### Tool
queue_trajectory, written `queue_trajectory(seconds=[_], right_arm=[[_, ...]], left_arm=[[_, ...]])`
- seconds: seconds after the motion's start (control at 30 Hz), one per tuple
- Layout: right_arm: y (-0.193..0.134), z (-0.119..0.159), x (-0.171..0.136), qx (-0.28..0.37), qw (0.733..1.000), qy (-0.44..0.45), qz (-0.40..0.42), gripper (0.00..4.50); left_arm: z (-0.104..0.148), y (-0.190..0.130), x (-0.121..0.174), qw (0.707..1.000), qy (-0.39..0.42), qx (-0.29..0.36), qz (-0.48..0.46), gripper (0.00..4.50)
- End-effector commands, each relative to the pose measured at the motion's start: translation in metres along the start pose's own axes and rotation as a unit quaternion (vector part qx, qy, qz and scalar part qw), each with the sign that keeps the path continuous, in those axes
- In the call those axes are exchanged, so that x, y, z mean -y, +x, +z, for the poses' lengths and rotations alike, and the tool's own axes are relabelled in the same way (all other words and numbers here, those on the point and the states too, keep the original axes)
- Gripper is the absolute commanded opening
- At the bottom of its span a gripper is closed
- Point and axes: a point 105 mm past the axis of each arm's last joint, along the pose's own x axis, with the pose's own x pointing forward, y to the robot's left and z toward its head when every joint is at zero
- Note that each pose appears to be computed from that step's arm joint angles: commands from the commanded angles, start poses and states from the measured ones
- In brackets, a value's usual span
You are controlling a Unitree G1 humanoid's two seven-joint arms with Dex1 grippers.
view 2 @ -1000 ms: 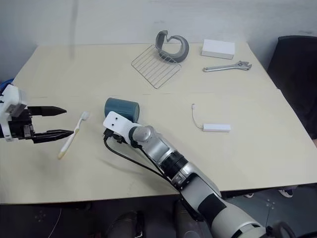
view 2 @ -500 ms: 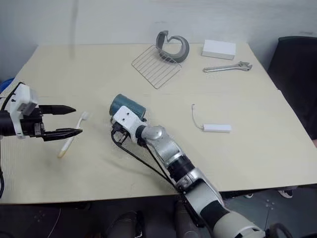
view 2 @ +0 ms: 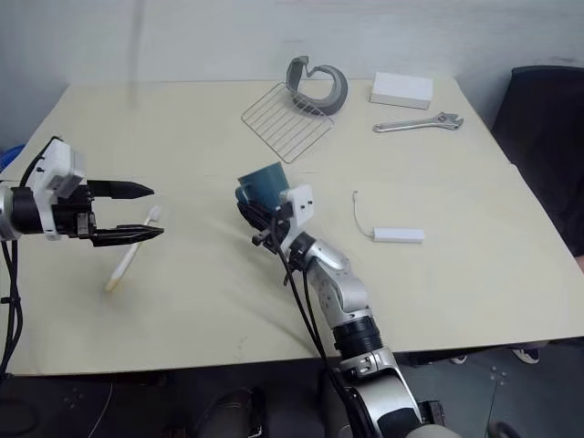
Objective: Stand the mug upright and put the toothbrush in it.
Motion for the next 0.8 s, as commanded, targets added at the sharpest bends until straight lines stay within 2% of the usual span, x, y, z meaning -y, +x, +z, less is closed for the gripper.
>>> queue_trajectory(seconds=[0.03, 0.13, 0.23, 0.47, 0.6, 0.8], right_arm=[[0.007, 0.006, -0.018, 0.038, 0.999, 0.01, 0.028, 0.03], [-0.002, 0.002, -0.017, 0.028, 0.999, 0.015, 0.025, 0.03], [-0.011, -0.001, -0.015, 0.022, 0.999, 0.02, 0.023, 0.74], [-0.023, 0.004, -0.012, 0.018, 1.0, 0.009, 0.013, 3.1], [-0.032, 0.003, -0.012, -0.014, 0.999, -0.025, 0.014, 4.48], [-0.057, -0.019, -0.008, -0.138, 0.982, -0.125, 0.007, 4.48]], left_arm=[[0.015, 0.005, 0.005, 1.0, 0.016, 0.017, -0.019, 4.5], [0.021, 0.014, 0.012, 0.999, 0.024, 0.022, -0.04, 4.5], [0.024, 0.019, 0.016, 0.998, 0.029, 0.025, -0.05, 4.5], [0.024, 0.021, 0.014, 0.998, 0.03, 0.025, -0.053, 4.5], [0.025, 0.023, 0.016, 0.997, 0.032, 0.027, -0.06, 4.5], [0.023, 0.027, 0.018, 0.997, 0.031, 0.029, -0.067, 4.5]])
